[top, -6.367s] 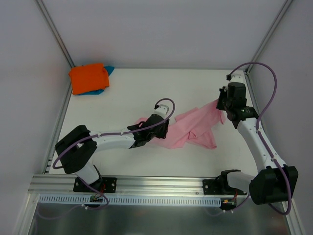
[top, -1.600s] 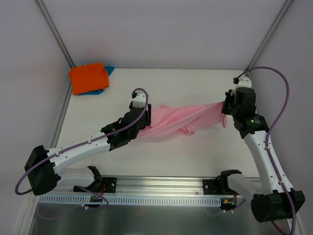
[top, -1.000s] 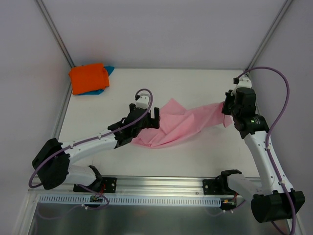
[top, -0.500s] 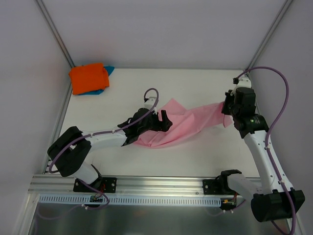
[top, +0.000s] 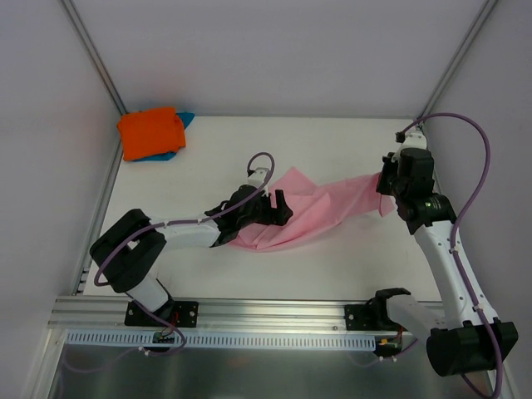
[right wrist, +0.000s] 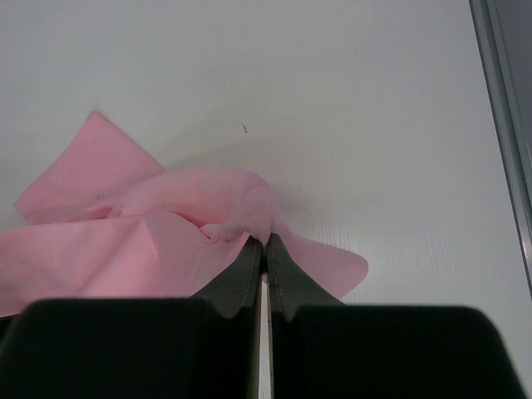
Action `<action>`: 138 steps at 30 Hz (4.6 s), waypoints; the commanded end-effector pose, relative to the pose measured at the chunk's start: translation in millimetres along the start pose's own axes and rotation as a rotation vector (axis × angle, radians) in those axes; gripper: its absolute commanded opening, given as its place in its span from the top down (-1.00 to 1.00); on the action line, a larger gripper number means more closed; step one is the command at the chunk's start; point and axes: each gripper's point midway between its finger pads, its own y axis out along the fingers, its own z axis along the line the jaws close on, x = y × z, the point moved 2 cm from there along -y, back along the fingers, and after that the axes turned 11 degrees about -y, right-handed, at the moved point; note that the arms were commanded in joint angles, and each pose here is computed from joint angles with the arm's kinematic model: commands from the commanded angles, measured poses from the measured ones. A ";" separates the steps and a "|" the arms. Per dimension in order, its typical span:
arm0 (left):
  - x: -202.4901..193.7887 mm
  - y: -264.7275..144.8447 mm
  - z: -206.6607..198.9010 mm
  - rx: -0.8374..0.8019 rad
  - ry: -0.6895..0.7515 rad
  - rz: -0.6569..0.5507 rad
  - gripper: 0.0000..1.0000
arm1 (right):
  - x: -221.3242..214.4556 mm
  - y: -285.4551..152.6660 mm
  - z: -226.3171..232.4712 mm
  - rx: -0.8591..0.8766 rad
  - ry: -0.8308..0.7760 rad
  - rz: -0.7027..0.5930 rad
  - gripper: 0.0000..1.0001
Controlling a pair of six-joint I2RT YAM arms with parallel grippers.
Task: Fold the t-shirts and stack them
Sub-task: Flatten out the tshirt
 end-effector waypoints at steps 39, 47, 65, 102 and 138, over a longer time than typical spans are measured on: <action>18.8 31.0 -6.3 -0.013 0.018 -0.048 -0.58 | 11.2 2.8 -4.3 -0.018 -0.010 -0.031 0.99; 35.3 31.4 -18.3 -0.021 0.036 -0.080 -0.58 | 11.2 2.7 -4.3 -0.018 -0.010 -0.032 0.99; 36.6 39.0 -16.1 -0.001 0.055 -0.075 0.52 | 11.5 2.0 -3.9 -0.015 -0.006 -0.037 0.99; 140.2 -135.6 -50.3 0.018 0.205 -0.417 1.00 | 29.7 -32.9 -9.4 -0.014 0.016 -0.114 0.99; 158.9 -363.6 -77.3 -0.234 0.237 -0.576 1.00 | 60.8 -290.7 -35.0 0.084 0.055 -0.547 0.99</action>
